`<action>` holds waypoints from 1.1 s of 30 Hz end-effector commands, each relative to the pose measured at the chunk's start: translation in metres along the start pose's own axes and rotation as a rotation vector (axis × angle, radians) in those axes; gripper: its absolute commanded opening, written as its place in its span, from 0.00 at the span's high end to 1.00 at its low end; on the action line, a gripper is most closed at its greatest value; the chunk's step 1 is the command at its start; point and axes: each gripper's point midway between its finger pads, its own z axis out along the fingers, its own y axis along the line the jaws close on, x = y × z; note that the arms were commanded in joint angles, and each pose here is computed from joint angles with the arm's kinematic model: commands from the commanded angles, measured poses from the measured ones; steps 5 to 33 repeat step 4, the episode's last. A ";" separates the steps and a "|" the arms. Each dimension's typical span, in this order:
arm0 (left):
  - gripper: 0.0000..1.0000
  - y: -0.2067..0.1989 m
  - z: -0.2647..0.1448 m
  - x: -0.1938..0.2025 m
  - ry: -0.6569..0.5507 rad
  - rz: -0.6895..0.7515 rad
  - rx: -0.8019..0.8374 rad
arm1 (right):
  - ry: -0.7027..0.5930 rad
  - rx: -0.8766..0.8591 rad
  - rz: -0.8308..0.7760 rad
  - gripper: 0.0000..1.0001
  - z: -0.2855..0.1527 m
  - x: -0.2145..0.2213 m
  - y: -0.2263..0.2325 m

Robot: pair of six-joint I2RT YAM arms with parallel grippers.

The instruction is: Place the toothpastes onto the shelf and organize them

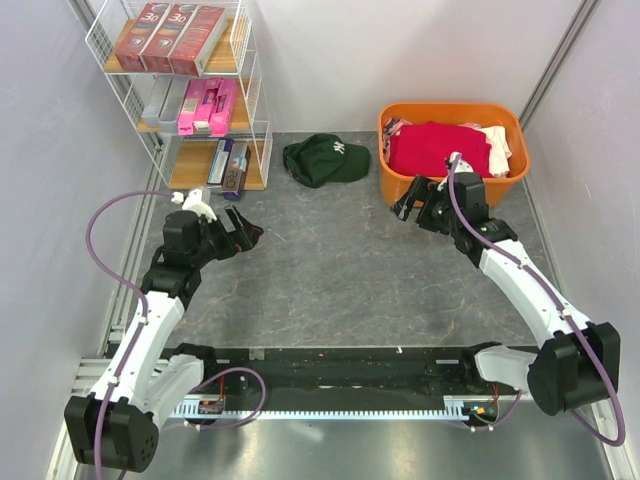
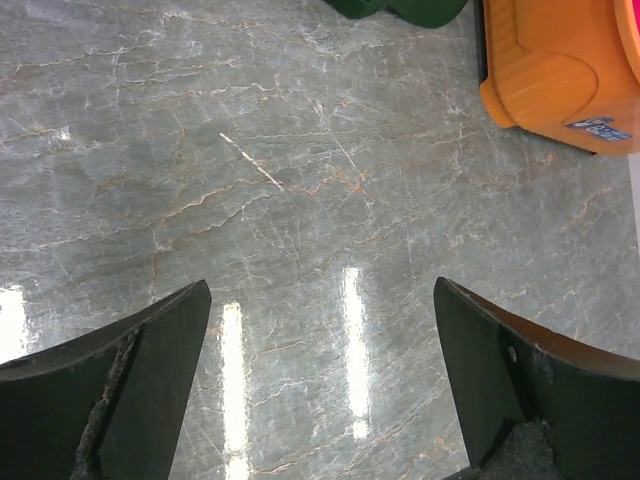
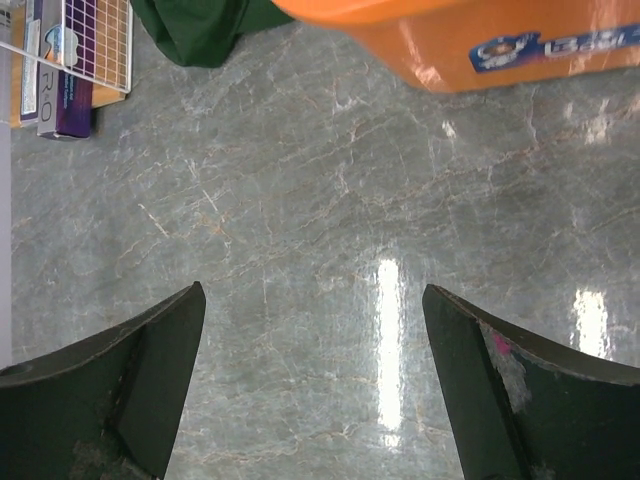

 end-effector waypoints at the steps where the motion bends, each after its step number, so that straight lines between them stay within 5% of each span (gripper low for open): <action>1: 0.00 -0.010 -0.003 -0.024 -0.069 0.079 0.024 | -0.099 -0.021 -0.059 0.02 -0.002 -0.034 0.012; 4: 0.00 -0.015 -0.004 -0.036 -0.144 0.128 0.058 | -0.121 -0.069 -0.072 0.02 0.005 -0.038 0.019; 33: 0.00 -0.015 -0.004 -0.036 -0.144 0.128 0.058 | -0.121 -0.069 -0.072 0.02 0.005 -0.038 0.019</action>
